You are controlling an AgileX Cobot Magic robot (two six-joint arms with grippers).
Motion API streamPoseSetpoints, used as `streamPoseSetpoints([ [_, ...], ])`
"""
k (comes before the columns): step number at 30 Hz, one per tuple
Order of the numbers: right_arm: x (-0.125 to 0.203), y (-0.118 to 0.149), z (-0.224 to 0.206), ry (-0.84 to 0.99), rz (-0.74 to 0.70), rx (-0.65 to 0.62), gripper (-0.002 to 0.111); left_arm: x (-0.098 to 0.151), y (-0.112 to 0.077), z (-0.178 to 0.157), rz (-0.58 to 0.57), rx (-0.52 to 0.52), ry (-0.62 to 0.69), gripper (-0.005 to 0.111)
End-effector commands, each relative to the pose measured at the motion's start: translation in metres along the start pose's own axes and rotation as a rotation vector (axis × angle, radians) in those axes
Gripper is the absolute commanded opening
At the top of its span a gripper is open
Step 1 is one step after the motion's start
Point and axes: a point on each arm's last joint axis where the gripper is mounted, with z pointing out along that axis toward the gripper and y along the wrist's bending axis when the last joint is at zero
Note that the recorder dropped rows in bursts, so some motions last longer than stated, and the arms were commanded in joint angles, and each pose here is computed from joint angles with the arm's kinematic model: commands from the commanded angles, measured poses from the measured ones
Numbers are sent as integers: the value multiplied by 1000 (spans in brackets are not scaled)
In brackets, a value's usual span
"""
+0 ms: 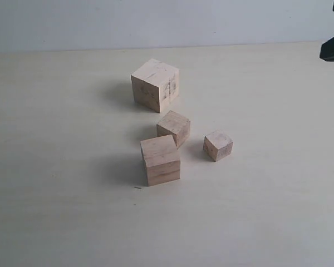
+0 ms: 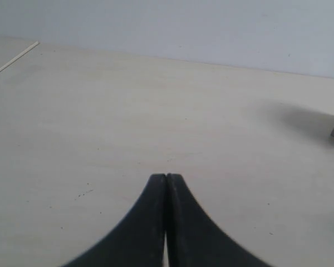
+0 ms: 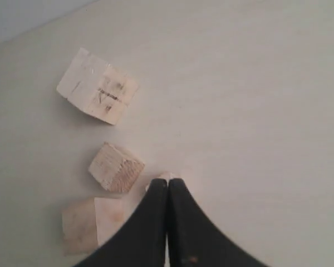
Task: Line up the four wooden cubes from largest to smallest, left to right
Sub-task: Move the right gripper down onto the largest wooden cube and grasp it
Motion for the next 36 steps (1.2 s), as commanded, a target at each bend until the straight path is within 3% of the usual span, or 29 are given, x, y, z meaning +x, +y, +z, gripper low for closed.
streamPoseSetpoints([
  [1, -13, -6, 23, -24, 92, -42, 0, 0, 0, 0, -1, 6, -15, 0],
  [3, -17, -7, 34, -38, 114, -84, 0, 0, 0, 0, -1, 6, -15, 0],
  [9, -24, 5, 57, -99, -143, -297, 6, 0, 0, 0, -1, 6, -15, 0],
  [19, -24, 88, 101, -24, -720, -464, 64, 0, 0, 0, -1, 6, -15, 0],
  [23, -25, 107, 123, -17, -787, -454, 80, 0, 0, 0, -1, 6, -15, 0],
  [28, -27, 111, 156, 17, -776, -452, 97, 0, 0, 0, -1, 6, -15, 0],
  [33, -31, 105, 190, 55, -769, -442, 99, 0, 0, 0, -1, 6, -15, 0],
  [36, -30, 107, 211, 99, -873, -420, 99, 0, 0, 0, -1, 6, -15, 0],
])
